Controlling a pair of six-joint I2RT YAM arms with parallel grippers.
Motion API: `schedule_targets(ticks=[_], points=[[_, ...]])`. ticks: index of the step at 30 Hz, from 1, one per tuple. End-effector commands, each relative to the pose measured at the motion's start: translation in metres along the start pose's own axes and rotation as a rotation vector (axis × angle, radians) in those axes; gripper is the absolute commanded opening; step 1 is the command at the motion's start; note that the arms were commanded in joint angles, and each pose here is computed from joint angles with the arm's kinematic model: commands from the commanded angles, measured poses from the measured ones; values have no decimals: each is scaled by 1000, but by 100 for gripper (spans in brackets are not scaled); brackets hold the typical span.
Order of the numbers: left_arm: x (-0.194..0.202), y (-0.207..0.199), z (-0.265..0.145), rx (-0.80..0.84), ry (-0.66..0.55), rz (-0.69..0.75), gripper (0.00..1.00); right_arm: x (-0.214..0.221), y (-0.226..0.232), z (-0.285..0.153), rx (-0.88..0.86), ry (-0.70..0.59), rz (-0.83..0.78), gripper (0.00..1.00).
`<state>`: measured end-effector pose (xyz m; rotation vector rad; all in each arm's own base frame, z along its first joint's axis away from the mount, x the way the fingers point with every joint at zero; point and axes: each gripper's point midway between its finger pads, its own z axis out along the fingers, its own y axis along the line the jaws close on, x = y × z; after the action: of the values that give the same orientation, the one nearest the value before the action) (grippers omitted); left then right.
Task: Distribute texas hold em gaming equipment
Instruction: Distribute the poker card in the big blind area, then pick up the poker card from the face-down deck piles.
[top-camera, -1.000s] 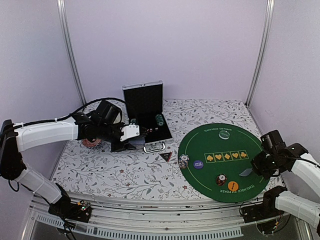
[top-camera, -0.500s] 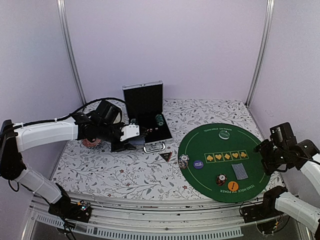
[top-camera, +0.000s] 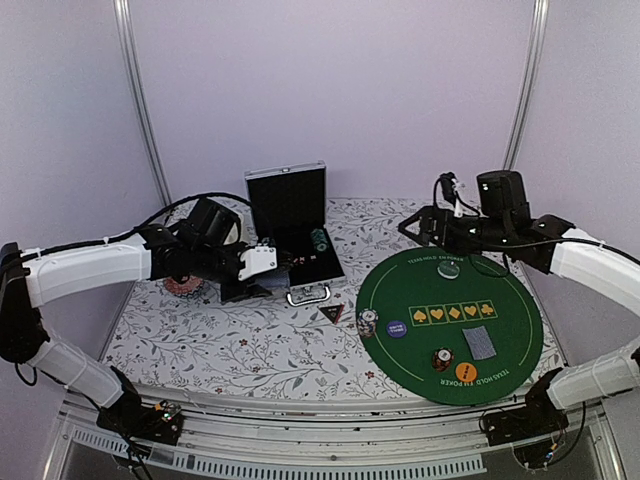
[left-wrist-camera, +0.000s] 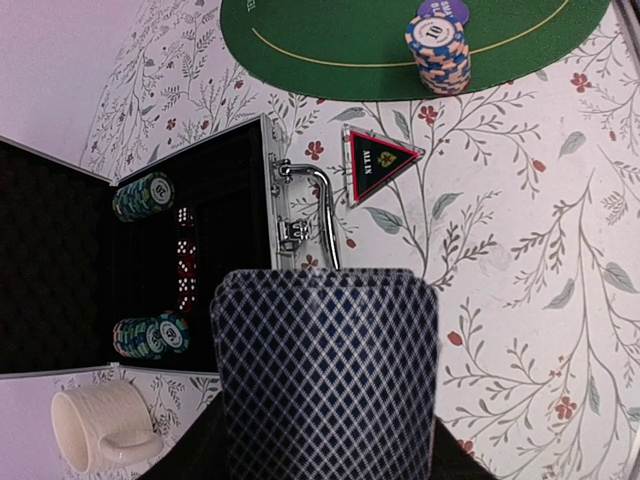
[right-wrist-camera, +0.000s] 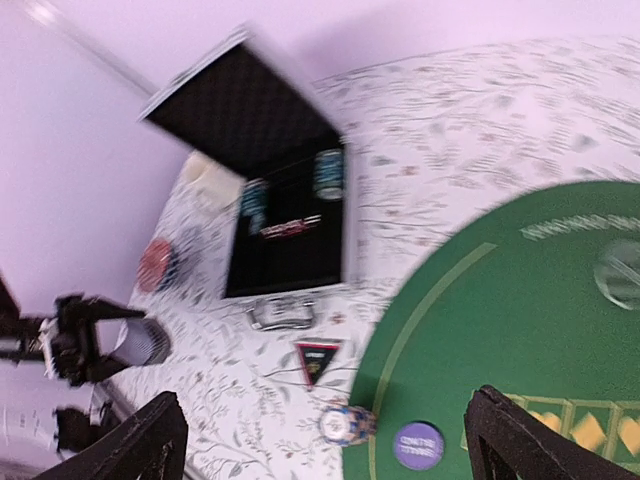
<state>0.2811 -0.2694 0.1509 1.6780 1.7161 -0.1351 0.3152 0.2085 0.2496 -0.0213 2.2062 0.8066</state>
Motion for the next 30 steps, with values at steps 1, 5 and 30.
schedule_targets(ticks=[1,5,30], points=[[-12,-2,-5,-7,-47,15,48,8,109,31,-462,16,-256,99],[-14,-3,-5,-2,-61,16,48,39,152,68,-622,108,-291,99],[-18,-3,-7,-4,-86,18,48,134,208,172,-870,436,-166,82]])
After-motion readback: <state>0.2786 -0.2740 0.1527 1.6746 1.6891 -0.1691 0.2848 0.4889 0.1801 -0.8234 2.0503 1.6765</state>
